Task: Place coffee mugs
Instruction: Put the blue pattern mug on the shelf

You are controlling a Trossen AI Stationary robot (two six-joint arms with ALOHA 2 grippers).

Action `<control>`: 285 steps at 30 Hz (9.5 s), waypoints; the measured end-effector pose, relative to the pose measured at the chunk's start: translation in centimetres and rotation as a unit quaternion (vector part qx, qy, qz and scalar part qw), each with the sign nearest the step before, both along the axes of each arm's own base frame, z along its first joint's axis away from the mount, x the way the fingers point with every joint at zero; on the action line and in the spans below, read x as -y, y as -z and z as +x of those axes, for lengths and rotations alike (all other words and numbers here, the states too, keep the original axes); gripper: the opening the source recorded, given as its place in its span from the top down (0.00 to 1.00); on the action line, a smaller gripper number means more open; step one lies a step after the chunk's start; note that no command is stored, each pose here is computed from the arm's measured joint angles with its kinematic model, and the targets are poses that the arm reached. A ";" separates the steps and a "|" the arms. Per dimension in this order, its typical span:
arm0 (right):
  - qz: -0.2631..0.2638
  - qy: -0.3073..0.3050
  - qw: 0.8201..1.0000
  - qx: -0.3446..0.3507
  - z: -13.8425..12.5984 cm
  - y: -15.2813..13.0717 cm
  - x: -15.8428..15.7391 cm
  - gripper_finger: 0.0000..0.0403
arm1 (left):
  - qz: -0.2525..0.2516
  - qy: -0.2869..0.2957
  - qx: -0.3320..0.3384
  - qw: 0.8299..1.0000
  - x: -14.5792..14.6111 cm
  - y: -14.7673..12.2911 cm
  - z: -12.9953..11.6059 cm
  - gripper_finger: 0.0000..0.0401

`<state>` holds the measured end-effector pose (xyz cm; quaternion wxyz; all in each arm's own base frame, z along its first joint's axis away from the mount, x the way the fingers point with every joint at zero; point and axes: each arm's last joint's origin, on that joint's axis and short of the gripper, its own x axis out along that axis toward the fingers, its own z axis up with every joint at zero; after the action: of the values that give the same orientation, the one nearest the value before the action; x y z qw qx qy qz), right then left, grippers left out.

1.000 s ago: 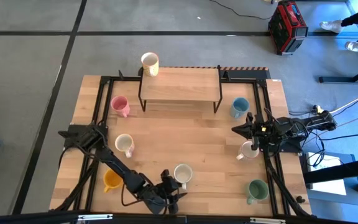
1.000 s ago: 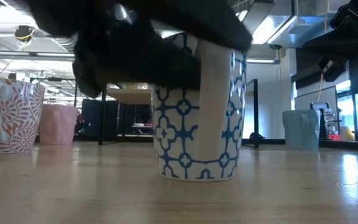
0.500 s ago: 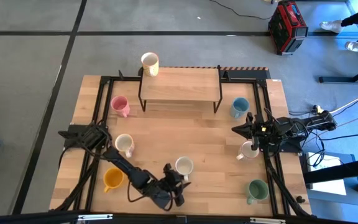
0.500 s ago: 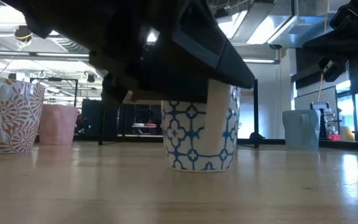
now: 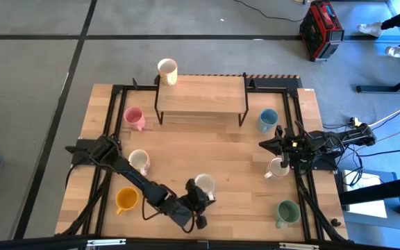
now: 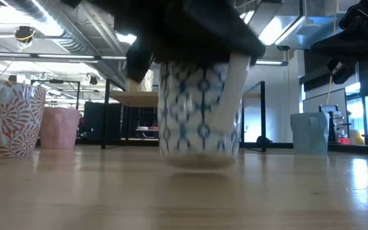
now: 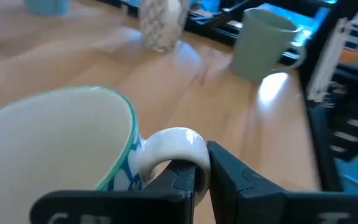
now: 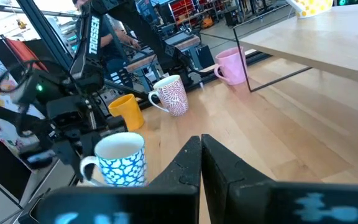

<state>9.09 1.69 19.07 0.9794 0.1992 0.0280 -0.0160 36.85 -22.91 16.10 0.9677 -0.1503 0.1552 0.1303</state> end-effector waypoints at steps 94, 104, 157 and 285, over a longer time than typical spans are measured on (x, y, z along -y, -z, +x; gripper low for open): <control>-0.013 0.239 0.971 0.030 -0.3 -0.6 1.3 0.99 | 0.138 0.019 -0.077 0.987 -36.7 -11.5 -4.5 0.72; -0.015 0.230 0.973 0.021 -0.2 -0.5 1.3 0.71 | 0.146 0.015 -0.080 0.986 -35.5 -13.3 -5.8 0.70; -0.161 0.037 0.982 -0.089 22.2 -5.5 16.2 0.57 | 0.141 -0.045 0.021 0.989 -28.2 -24.1 -21.4 0.70; -0.323 -0.024 0.940 -0.109 31.3 -5.5 26.0 0.68 | 0.173 -0.053 0.025 0.983 -28.3 -24.4 -21.4 0.70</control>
<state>40.39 -24.32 24.60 0.9821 -0.1317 0.1327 -0.0224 15.44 5.37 40.51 0.9743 0.0080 0.0979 0.2025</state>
